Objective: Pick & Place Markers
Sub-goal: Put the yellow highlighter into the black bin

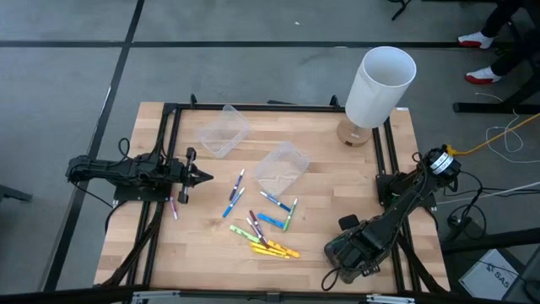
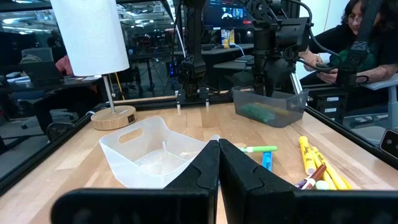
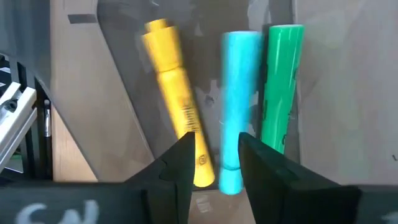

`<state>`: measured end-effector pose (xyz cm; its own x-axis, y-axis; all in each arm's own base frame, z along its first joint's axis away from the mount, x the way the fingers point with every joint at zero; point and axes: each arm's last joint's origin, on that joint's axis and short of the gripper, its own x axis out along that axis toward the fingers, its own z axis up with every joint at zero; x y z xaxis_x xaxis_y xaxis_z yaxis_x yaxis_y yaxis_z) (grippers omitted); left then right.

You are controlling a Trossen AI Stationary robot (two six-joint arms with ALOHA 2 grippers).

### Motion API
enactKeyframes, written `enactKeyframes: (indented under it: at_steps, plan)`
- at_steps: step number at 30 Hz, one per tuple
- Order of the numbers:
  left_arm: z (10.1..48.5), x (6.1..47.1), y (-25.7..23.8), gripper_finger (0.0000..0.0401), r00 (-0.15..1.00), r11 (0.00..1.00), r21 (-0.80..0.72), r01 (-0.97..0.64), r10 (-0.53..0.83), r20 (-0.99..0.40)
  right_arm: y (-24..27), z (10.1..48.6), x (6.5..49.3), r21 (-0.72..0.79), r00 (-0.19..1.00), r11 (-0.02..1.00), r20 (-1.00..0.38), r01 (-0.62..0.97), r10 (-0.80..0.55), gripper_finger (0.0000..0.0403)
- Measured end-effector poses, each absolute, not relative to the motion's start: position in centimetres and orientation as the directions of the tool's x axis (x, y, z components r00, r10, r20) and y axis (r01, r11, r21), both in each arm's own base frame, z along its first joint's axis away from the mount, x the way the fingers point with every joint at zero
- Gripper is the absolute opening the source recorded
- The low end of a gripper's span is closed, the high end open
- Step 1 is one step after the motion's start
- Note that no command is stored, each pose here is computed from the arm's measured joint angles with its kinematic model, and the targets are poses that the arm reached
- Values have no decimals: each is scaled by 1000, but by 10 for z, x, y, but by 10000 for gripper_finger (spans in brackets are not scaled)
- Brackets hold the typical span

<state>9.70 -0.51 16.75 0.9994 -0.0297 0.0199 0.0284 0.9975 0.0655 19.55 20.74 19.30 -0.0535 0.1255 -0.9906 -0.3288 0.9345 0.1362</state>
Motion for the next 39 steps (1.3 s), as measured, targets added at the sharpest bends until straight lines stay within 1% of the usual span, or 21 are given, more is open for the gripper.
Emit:
enactKeyframes:
  at_steps: [9, 15, 22, 28, 39]
  plan:
    - [167, 97, -5, 4, 999, 997, 65, 28, -29, 20, 208, 193, 196, 140, -48, 934, -990, -329, 131, 122]
    - [168, 97, -5, 4, 999, 997, 65, 28, -29, 20, 208, 193, 196, 147, -56, 942, -989, -301, 136, 122]
    - [167, 97, -5, 4, 999, 997, 65, 28, -30, 20, 214, 206, 200, 182, -42, 941, -983, -285, 177, 115]
    - [167, 97, -5, 4, 999, 997, 65, 28, -30, 20, 219, 218, 205, 224, -30, 934, -974, -279, 225, 84]
    - [167, 97, -5, 4, 999, 997, 65, 28, -29, 20, 225, 239, 211, 249, 4, 932, -966, -262, 259, 6]
